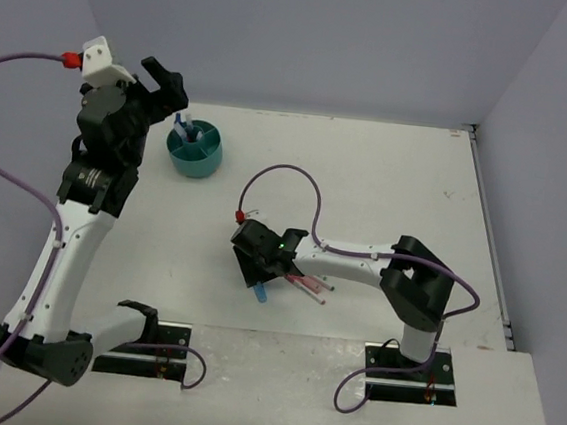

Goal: Sort the stationery into containers
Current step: Pick up the stationery from the center of the board, then place the stationery in the storage box, then pick up the stationery from the center of the board.

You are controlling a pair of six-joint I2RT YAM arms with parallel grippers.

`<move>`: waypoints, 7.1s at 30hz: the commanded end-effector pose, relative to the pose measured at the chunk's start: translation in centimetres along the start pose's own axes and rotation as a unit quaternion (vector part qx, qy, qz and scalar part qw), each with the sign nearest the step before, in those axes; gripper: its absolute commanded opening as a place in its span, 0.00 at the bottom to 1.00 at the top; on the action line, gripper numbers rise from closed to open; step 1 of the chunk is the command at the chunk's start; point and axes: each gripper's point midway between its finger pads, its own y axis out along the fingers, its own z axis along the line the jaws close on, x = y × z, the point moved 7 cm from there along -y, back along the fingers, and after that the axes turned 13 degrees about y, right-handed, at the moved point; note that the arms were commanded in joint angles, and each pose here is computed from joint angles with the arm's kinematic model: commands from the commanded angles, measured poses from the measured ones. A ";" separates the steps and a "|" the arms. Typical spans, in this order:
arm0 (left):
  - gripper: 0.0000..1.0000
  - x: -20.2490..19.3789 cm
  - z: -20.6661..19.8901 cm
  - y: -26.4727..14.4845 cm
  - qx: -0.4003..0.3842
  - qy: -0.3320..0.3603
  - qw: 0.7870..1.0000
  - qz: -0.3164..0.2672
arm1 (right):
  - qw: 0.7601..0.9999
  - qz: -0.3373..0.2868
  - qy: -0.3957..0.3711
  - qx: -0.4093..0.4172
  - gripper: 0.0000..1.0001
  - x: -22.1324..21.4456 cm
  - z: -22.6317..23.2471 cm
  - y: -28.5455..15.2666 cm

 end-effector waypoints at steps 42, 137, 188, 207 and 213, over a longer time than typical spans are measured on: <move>0.75 -17.8 -11.6 -5.3 -0.514 -0.165 0.787 0.298 | 0.942 -0.326 -0.024 0.081 0.00 8.6 -3.3 -15.1; 1.00 -8.2 -4.5 6.8 -0.153 0.025 0.973 0.172 | 0.996 0.058 -0.041 -0.059 0.38 1.4 -11.6 -5.0; 1.00 -13.9 -6.5 -2.8 -0.272 0.051 0.933 0.230 | 0.989 0.076 -0.059 -0.113 0.35 -0.3 -11.0 -3.0; 1.00 -14.5 -6.6 -2.8 -0.277 0.053 0.929 0.239 | 0.989 0.106 -0.057 -0.083 0.34 -1.1 -10.8 -2.5; 1.00 -14.8 -6.6 -2.8 -0.279 0.054 0.928 0.240 | 0.987 0.119 -0.062 -0.091 0.34 -1.5 -11.0 -1.6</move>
